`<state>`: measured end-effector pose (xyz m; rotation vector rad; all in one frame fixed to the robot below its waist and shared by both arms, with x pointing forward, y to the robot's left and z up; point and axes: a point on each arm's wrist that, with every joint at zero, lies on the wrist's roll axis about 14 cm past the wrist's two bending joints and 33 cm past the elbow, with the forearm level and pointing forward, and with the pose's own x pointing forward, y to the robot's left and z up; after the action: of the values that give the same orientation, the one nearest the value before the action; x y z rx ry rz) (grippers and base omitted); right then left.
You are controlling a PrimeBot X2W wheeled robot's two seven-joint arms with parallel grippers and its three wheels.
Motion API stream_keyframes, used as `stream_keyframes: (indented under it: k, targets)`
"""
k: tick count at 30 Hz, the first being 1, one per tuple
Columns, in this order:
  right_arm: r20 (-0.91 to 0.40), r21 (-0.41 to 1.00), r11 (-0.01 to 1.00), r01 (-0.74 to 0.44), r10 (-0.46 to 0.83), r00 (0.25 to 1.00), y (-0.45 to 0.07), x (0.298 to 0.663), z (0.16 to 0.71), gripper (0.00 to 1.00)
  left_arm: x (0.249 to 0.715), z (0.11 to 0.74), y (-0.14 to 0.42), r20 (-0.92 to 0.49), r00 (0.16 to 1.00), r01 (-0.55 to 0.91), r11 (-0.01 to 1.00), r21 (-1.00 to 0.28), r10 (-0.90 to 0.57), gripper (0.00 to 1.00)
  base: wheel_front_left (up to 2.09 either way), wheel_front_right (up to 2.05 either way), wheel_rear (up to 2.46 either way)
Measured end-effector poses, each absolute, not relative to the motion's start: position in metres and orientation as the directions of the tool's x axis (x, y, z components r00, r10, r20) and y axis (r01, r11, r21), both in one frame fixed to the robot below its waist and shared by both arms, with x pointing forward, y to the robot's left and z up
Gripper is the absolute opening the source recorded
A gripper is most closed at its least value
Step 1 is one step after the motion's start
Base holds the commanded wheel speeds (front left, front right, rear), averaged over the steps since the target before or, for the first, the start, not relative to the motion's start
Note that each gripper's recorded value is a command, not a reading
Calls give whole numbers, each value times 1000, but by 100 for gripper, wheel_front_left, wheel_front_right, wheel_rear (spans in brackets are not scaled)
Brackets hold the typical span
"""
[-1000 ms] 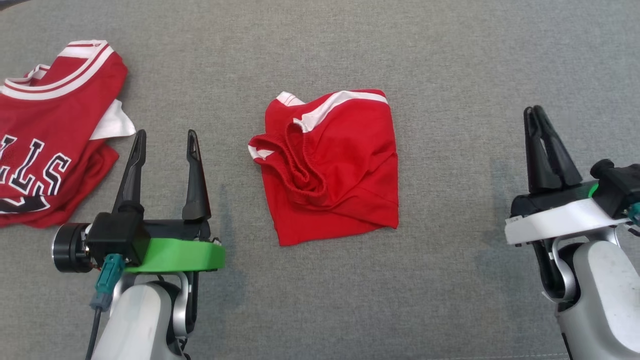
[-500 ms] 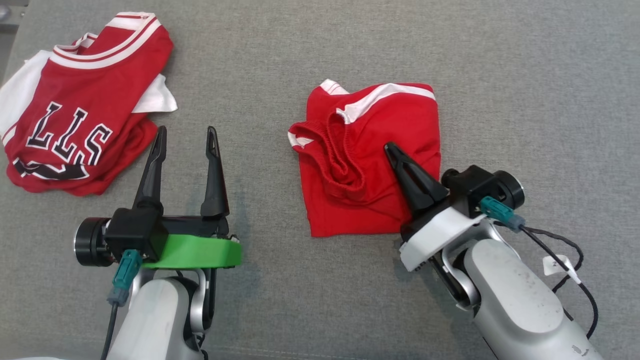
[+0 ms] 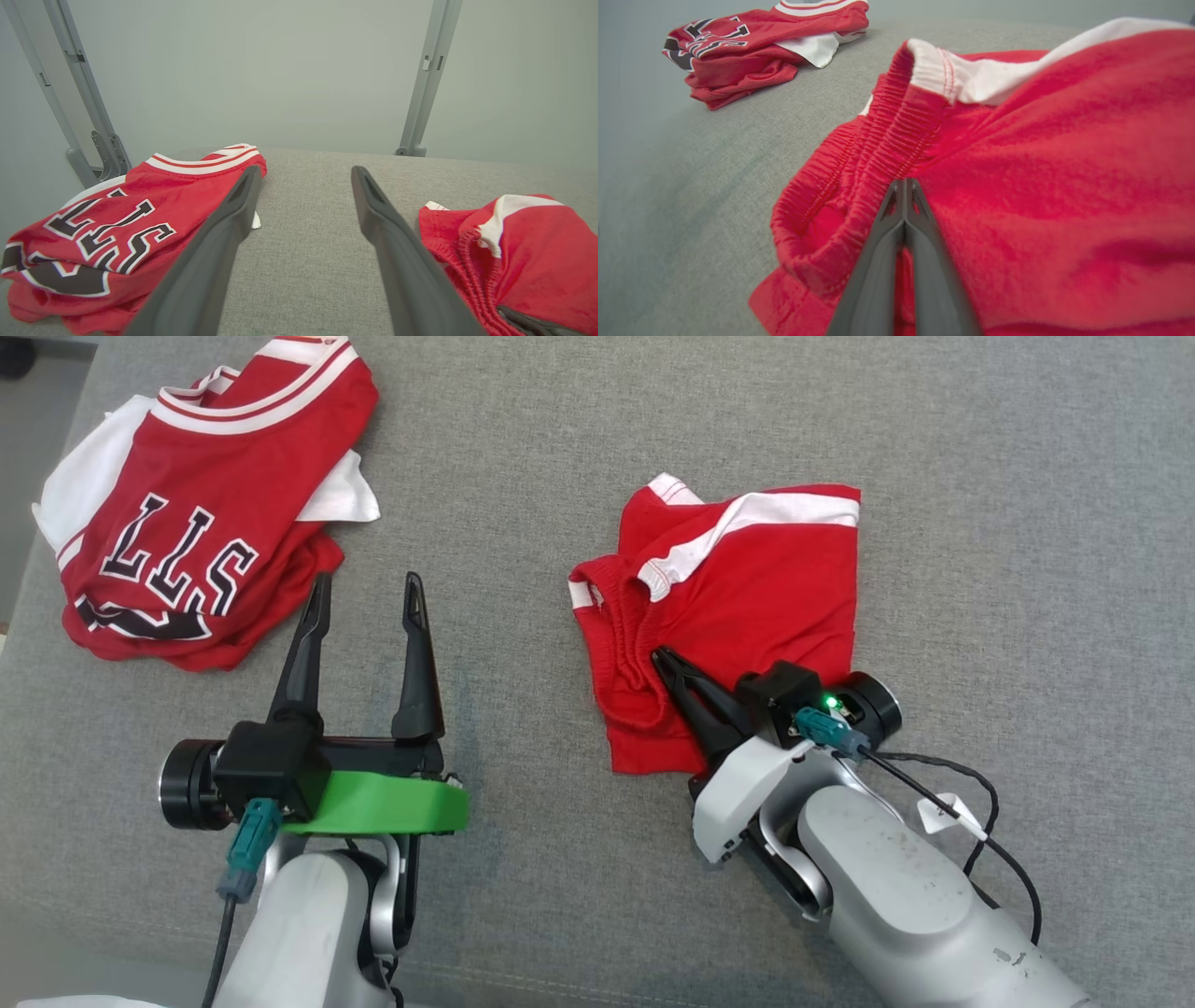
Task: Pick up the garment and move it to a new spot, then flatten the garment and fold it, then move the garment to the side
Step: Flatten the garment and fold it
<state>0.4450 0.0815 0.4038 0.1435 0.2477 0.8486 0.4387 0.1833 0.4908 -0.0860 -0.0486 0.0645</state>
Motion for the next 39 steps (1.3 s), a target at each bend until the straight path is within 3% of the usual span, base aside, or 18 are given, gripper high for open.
stream_keyframes:
  k: [5,10,11,12,13,25,32,39]
  targets:
    - [-151,223,640,-736,768,622,88,443,406,0,439,491,182,48,997,-60,994,-92,65,100,0,0,0]
    - [-80,226,664,-713,742,666,80,455,429,0,440,494,179,57,997,-51,994,-96,57,100,0,0,0]
    - [-56,229,673,-703,731,681,77,458,437,10,440,494,178,58,997,-47,994,-97,53,100,0,0,0]
    - [-34,231,682,-694,718,695,72,460,443,66,440,495,178,60,997,-45,994,-96,51,100,0,0,0]
    - [-14,236,693,-681,703,711,67,463,450,100,441,496,177,62,997,-42,994,-97,48,100,0,0,0]
    - [138,202,892,-404,383,914,-65,480,502,100,446,506,168,98,995,3,996,-95,6,100,0,0,0]
    - [149,155,956,-250,228,962,-130,472,512,100,446,515,165,123,992,32,996,-80,-22,100,0,0,0]
    - [134,120,974,-190,173,976,-156,456,516,100,438,520,162,128,990,66,996,-67,-57,100,0,0,0]
